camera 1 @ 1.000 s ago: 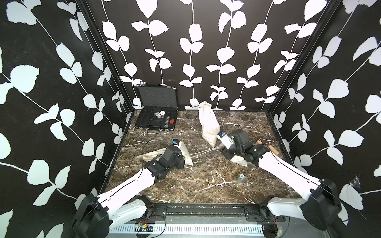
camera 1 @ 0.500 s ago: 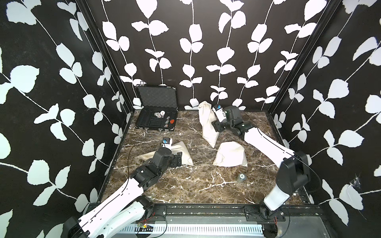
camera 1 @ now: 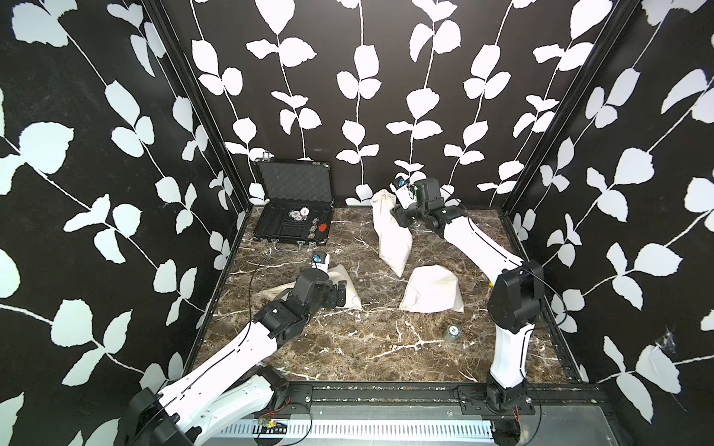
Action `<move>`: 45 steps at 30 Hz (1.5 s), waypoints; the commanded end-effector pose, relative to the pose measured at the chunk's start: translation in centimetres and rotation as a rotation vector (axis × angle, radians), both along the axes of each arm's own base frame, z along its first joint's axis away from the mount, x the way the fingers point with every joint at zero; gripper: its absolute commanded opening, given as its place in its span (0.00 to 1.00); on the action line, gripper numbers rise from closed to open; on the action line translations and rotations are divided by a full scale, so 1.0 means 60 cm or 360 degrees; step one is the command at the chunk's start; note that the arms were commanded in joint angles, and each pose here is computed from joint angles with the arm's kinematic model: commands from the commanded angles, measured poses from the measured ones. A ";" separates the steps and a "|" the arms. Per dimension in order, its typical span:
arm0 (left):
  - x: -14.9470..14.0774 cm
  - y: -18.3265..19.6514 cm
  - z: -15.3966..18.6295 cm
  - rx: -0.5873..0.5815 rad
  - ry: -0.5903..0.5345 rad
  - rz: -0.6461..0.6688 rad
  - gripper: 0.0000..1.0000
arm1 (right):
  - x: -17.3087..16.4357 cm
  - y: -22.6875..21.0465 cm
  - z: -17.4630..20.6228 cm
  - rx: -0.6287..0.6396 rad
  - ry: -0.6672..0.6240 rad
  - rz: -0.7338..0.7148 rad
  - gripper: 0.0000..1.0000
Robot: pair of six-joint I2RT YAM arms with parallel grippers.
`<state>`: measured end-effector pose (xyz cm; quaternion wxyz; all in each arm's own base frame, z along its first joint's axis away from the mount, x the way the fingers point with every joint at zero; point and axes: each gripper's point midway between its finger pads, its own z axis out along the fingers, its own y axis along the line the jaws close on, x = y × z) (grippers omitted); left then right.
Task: Close the soil bag
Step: Move the soil bag to the center of the board.
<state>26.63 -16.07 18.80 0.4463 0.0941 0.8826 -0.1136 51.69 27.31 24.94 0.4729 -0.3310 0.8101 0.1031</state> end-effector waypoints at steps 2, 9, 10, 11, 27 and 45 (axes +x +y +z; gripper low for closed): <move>0.015 -0.020 0.040 -0.0078 -0.0083 -0.0042 0.97 | 0.005 0.006 -0.004 -0.0020 0.0039 0.0042 0.29; 0.023 -0.030 0.046 -0.0089 -0.0094 -0.0064 0.97 | -0.041 -0.023 0.018 -0.0032 0.0057 -0.0006 0.02; 0.024 -0.035 0.049 -0.0102 -0.0096 -0.0079 0.97 | -0.054 -0.029 0.024 -0.0031 0.0067 -0.0010 0.01; 0.026 -0.040 0.052 -0.0114 -0.0098 -0.0094 0.97 | -0.067 -0.034 0.028 -0.0031 0.0074 -0.0010 0.00; 0.030 -0.147 0.195 -0.0316 -0.0422 -0.0599 0.86 | -0.301 -0.039 0.171 0.0073 -0.0148 0.0203 0.00; 0.023 -0.332 0.257 -0.0277 -0.0840 -0.1137 0.62 | -0.393 -0.030 0.178 0.0208 -0.0150 0.0304 0.00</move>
